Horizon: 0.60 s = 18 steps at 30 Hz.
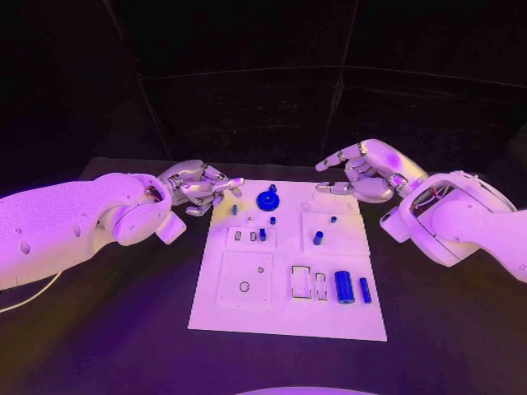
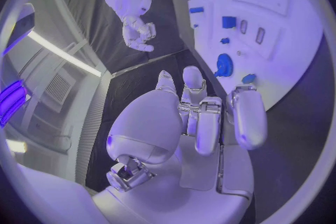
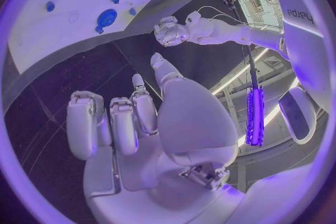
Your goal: Assemble the parts on the task board
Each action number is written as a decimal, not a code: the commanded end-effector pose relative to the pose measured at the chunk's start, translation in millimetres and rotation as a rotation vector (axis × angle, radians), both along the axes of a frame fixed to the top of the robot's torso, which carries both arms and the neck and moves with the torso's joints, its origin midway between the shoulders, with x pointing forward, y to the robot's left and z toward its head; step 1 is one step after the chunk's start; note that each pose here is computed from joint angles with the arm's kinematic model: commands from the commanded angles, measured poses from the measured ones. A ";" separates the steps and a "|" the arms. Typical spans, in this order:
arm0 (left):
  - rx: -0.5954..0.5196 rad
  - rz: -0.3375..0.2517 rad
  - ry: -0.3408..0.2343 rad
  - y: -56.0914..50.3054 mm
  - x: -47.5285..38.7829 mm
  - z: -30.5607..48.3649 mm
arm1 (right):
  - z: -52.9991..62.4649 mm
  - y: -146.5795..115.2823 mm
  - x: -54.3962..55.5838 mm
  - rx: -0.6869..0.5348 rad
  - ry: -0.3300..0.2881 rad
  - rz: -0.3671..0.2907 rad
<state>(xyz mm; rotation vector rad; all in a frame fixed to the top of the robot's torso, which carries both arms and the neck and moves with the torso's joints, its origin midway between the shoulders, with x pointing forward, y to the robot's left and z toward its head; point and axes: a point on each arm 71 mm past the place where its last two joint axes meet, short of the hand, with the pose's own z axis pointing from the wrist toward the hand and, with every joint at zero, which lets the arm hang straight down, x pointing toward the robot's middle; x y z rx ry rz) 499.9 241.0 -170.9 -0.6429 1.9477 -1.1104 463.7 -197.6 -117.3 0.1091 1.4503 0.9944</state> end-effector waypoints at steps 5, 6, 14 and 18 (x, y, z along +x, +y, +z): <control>0.585 -0.139 0.040 -16.9 6.4 -8.3 | 6.1 -9.3 12.7 0.073 0.011 -0.012; 0.606 -0.141 0.035 -20.0 7.9 -7.4 | 6.2 -8.8 13.8 0.074 0.011 -0.013; 0.711 -0.139 -0.005 -51.0 21.2 -2.8 | 3.5 -0.8 25.3 0.068 0.025 -0.022; 0.729 -0.138 -0.027 -68.5 24.3 -2.2 | 0.8 4.2 30.9 0.059 0.043 -0.025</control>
